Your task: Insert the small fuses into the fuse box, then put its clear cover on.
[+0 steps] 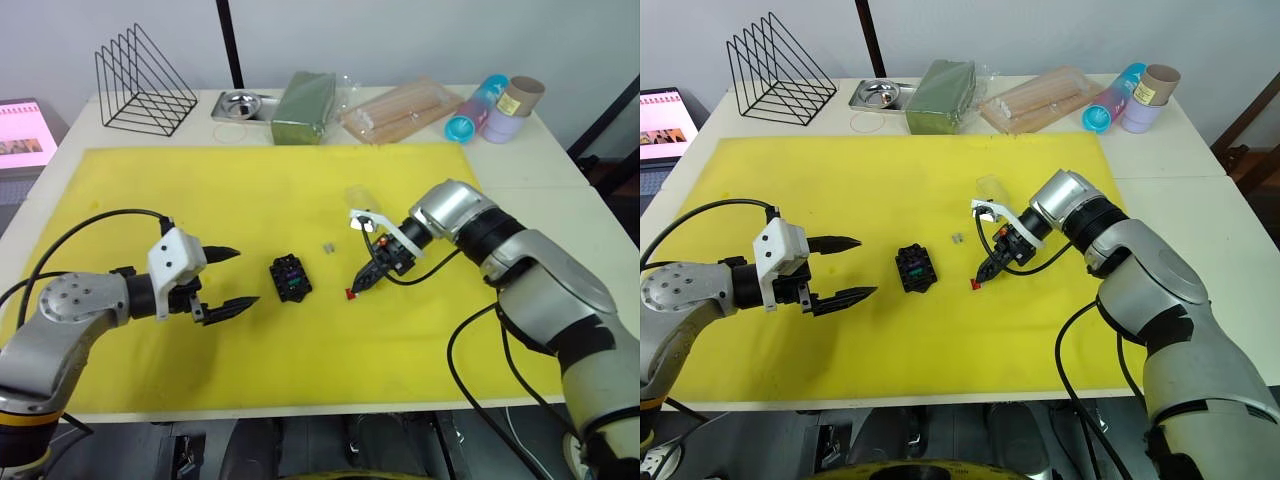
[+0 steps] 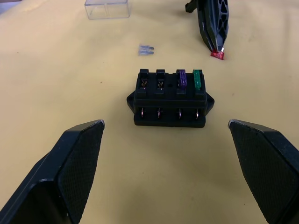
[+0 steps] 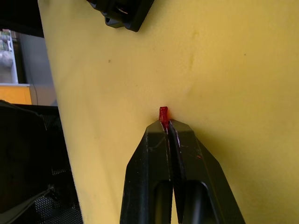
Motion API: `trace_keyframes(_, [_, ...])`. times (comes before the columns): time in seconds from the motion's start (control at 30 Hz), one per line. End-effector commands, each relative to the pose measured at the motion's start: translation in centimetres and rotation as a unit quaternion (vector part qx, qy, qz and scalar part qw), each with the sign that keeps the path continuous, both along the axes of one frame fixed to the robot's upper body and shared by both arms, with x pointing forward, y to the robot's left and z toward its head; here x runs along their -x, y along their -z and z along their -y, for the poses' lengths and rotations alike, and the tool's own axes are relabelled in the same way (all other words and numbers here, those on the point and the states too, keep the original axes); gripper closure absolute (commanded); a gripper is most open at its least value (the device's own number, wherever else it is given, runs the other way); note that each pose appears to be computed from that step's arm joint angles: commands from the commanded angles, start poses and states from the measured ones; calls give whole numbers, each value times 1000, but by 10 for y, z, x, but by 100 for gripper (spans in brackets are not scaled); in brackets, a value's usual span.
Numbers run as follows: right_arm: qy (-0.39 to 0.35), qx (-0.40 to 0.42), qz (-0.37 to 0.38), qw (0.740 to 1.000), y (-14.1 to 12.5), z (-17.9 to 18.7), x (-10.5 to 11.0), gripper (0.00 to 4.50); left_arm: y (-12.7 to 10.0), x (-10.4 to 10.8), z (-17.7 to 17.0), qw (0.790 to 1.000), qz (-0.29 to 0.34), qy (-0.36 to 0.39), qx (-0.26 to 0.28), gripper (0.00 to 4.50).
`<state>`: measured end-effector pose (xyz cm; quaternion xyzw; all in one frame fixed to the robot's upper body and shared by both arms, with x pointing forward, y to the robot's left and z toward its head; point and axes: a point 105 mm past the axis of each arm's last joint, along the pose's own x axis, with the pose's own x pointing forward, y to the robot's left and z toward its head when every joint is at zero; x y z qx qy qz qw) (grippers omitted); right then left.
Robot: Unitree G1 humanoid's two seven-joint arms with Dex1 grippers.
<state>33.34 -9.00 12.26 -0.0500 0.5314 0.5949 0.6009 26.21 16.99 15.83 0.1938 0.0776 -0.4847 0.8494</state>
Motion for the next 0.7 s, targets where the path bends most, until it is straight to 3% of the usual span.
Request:
trace_keyframes(0.03, [48,-38,-4,998,-26,-1,-6,448,-10,1,1,1000,19,4,5,0])
trace_keyframes(0.33, [179,-81,-53,979,-43,7,-6,448,-8,4,1,1000,17,2,8,0])
trace_keyframes(0.43, [218,-101,-70,968,-48,7,6,448,-7,2,1,1000,19,2,9,0])
trace_keyframes(0.7, [309,-145,-32,939,-23,14,11,448,-8,0,2,1000,21,9,7,0])
